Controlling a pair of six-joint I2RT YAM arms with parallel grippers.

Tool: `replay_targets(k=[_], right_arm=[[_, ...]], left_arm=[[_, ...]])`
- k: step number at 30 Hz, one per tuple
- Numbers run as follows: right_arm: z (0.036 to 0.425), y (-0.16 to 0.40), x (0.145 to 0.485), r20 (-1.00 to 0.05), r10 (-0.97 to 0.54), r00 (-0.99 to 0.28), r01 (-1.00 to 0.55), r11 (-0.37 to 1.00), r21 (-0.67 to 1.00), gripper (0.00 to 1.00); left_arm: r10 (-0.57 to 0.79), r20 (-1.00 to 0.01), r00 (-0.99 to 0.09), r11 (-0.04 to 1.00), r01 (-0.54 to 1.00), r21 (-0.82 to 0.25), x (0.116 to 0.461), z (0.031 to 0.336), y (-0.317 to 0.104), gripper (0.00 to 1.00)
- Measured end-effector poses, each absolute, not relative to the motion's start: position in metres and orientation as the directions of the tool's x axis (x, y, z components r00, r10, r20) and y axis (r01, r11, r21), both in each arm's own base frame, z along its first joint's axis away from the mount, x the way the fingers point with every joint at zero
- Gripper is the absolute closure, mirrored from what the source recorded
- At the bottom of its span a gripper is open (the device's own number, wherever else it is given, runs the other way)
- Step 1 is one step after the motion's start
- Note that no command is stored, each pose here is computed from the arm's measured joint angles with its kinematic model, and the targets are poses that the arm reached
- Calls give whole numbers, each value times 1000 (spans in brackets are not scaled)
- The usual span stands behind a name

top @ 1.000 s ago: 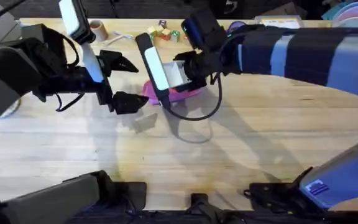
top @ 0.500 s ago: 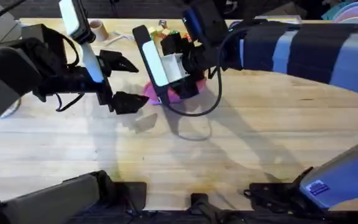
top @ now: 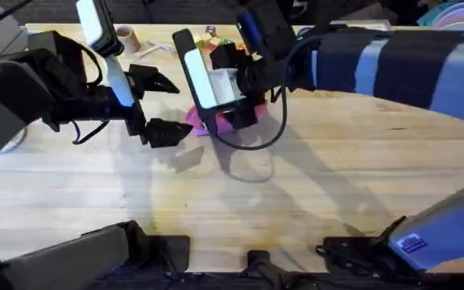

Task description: Unzip the bag, pick up the pens from the table one at a time and place them inside, then zip the bag closed.

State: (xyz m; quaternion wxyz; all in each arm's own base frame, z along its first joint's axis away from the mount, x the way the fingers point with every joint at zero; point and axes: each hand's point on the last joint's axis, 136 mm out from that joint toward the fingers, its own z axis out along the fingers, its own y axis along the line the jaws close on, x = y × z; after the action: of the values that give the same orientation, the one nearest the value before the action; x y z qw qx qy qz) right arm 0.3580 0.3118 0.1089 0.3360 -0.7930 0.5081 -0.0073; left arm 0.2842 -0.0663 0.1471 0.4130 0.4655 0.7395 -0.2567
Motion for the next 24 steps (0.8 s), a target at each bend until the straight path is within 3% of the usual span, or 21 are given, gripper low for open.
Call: replay_targets(k=[6,15,24], right_arm=[[128,309,353,-403,-830,386,-844,-142,-517,3],[186,285,348,-502,-852,148,-857,143,-495,4],[240,267,331,-699,-704,-128,-817,474,-328,3]], left_arm=[[479,-850,-222,433,901,9,284,147,-66,7],[481,-839,-255,476,880,5,285,144,-51,7],[470,-829,-302,539,842,-1,274,140,-20,8]])
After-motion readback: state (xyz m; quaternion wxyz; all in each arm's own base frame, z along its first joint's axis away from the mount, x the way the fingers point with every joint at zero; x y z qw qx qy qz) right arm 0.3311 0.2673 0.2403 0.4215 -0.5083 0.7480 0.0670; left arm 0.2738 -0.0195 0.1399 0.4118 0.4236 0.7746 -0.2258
